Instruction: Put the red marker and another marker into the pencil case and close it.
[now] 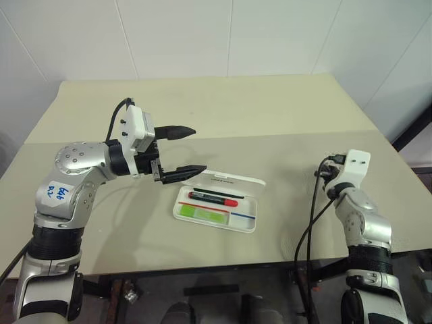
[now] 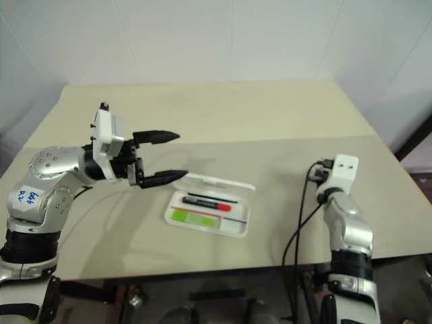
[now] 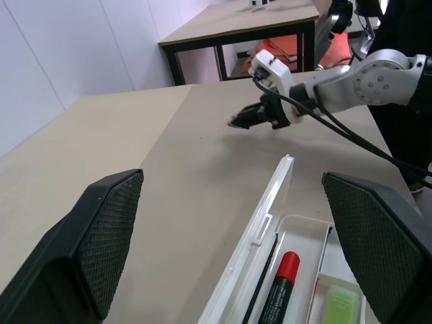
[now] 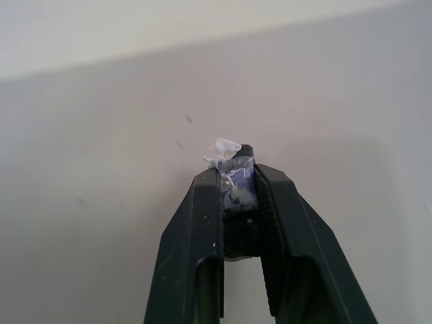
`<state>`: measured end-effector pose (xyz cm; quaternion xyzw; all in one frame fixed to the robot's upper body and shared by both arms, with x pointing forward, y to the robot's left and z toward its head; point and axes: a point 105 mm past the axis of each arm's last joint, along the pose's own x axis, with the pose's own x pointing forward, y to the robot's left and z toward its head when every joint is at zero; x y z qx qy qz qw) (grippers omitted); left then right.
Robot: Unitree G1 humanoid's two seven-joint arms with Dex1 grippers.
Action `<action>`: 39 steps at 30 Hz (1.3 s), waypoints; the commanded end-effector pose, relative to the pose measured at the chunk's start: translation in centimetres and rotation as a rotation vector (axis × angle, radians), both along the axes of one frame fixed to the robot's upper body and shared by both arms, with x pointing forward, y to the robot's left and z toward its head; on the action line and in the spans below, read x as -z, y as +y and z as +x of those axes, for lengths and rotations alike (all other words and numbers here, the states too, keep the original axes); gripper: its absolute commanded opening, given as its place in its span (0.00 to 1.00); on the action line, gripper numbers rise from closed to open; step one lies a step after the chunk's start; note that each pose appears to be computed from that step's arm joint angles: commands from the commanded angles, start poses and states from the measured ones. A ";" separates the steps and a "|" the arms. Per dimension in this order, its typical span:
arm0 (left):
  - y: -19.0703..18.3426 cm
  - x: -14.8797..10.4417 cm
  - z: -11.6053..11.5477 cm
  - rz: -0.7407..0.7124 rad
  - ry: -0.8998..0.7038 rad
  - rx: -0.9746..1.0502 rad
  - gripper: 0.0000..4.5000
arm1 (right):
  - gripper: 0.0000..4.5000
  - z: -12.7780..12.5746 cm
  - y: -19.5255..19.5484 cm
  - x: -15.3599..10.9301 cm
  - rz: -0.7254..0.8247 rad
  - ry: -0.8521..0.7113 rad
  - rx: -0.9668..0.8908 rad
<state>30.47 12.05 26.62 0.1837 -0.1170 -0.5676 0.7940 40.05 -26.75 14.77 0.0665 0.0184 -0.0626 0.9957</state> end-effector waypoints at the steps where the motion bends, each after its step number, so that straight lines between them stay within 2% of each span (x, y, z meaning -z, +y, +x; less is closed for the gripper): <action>1: 0.7 -0.3 -0.3 -0.001 -0.026 -0.002 1.00 | 0.08 0.4 0.8 -4.2 -0.023 -0.159 -0.093; 7: 1.7 1.3 -0.9 0.055 0.024 0.001 1.00 | 0.08 -0.5 5.4 -8.8 -0.048 -0.343 -0.449; 11: 2.6 1.9 -1.3 0.089 0.048 -0.013 1.00 | 0.08 -3.6 9.6 -10.6 -0.070 -0.362 -0.816; 15: 3.9 2.5 -1.6 0.123 0.069 -0.042 1.00 | 0.08 -5.9 11.5 -11.0 -0.160 -0.334 -0.995; 19: 4.8 2.7 -1.6 0.130 0.068 -0.083 1.00 | 0.08 -9.2 13.4 -8.4 -0.329 -0.244 -1.187; 26: 4.8 3.4 -2.2 0.133 0.089 -0.082 1.00 | 0.08 -13.8 14.9 -3.4 -0.477 -0.107 -1.409; 31: 4.8 3.7 -2.2 0.135 0.093 -0.084 1.00 | 0.08 -14.4 15.2 -1.6 -0.489 -0.079 -1.432; 35: 4.7 4.5 -2.2 0.159 0.100 -0.076 1.00 | 0.08 -14.4 15.5 0.9 -0.542 -0.028 -1.469; 39: 4.7 4.9 -2.1 0.169 0.102 -0.073 1.00 | 0.08 -13.7 16.0 1.2 -0.553 -0.031 -1.476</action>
